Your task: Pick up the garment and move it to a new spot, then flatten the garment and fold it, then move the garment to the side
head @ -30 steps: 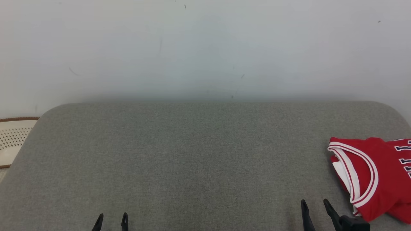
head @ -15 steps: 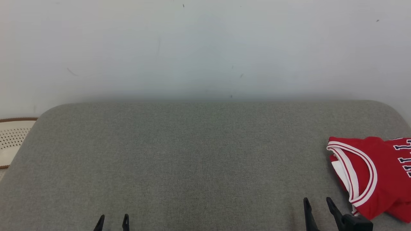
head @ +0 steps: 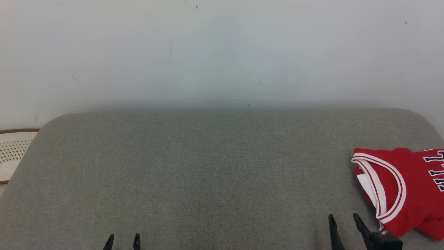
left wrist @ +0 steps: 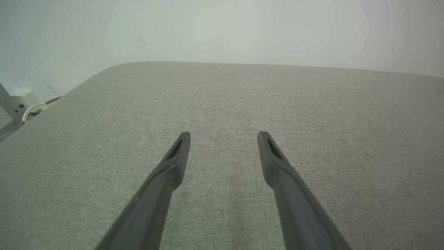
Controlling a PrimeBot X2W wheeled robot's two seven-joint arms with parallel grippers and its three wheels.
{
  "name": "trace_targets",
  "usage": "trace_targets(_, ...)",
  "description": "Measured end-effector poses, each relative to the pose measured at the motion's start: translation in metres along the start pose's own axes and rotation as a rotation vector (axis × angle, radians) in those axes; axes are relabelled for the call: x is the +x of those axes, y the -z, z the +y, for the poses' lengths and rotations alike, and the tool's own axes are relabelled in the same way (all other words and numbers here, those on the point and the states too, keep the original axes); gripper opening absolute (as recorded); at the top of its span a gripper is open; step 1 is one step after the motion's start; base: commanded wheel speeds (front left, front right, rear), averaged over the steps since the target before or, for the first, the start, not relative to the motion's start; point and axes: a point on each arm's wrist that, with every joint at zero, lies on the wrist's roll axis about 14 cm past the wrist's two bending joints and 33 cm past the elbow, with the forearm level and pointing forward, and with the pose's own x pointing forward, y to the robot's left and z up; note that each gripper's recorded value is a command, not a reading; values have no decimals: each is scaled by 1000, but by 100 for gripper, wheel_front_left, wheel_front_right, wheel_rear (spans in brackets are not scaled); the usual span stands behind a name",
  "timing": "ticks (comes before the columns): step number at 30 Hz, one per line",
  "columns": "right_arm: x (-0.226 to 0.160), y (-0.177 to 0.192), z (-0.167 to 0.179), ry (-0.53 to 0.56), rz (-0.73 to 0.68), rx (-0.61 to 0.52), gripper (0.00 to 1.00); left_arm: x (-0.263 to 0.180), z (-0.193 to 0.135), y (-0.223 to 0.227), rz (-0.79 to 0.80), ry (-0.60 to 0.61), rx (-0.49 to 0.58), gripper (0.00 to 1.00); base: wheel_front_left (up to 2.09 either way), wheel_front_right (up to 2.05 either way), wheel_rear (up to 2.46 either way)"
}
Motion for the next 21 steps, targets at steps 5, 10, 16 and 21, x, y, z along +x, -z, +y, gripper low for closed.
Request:
trace_targets(5, -1, 0, -1, 4, -1, 0, 100, 0, -2, -1, -2, 5, -3, 100, 0, 0, 0)
trace_targets(10, -1, -2, -3, 9, -6, 1, 100, 0, -3, -2, -5, 10, -15, 100, 0, 0, 0)
trace_targets(16, -1, -4, -3, 9, -13, 1, 100, 1, -5, -2, -5, 18, -24, 100, 0, 0, 0)
trace_targets(21, -1, -4, -3, 12, -12, 5, 100, 1, -5, -1, -3, 23, -27, 100, 0, 0, 0)
